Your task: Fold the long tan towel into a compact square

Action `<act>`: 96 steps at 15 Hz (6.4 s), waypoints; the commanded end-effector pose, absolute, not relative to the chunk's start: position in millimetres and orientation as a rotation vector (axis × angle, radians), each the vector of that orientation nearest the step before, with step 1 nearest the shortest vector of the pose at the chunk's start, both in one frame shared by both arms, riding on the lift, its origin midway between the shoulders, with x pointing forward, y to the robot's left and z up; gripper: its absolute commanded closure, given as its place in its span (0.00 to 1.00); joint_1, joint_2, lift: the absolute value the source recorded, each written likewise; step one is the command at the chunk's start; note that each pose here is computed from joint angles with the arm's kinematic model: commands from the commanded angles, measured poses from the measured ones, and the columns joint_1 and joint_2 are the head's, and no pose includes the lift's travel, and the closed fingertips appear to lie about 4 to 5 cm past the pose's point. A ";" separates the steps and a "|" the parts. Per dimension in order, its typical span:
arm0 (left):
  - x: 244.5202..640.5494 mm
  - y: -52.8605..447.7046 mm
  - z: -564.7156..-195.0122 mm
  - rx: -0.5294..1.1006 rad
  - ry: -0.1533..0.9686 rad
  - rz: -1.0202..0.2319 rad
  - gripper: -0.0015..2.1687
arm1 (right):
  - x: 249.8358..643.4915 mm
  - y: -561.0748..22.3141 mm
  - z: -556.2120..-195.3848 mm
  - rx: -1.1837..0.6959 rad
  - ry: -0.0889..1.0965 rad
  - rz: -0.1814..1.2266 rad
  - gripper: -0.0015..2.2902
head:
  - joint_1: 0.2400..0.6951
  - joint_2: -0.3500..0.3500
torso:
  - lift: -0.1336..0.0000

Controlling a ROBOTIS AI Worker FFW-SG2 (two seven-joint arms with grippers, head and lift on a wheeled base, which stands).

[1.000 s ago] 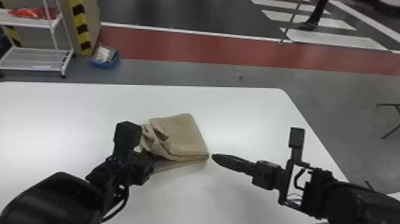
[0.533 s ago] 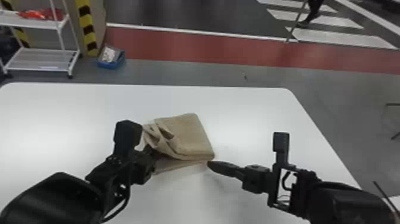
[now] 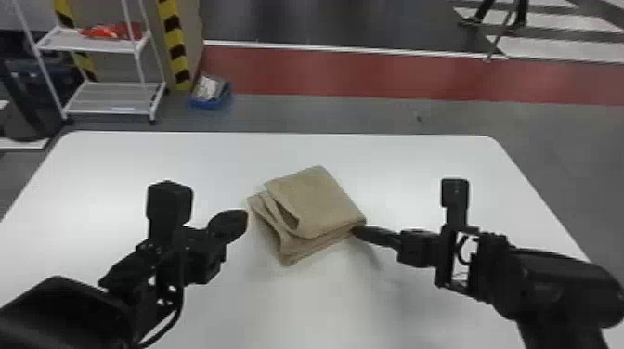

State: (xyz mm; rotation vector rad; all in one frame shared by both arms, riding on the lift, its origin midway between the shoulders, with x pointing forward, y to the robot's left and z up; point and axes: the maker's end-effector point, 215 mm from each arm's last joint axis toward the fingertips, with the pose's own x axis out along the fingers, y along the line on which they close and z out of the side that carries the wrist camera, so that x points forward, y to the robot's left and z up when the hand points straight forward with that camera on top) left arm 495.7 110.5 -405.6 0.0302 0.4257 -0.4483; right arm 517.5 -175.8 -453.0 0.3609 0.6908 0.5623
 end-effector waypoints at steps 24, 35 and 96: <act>582.6 98.6 -443.0 0.045 0.260 -0.558 0.95 | 357.1 -349.3 -312.4 0.619 0.280 0.468 0.94 | 1.00 0.08 | 0.07; 536.9 68.3 -465.0 0.027 0.348 -0.628 0.95 | 347.7 -359.7 -332.5 0.682 0.235 0.438 0.94 | 1.00 0.05 | 0.07; 536.9 184.9 -287.3 -0.008 -0.087 -0.053 0.05 | 520.4 -300.2 -306.0 0.137 0.061 0.189 0.04 | 1.00 0.33 | 0.07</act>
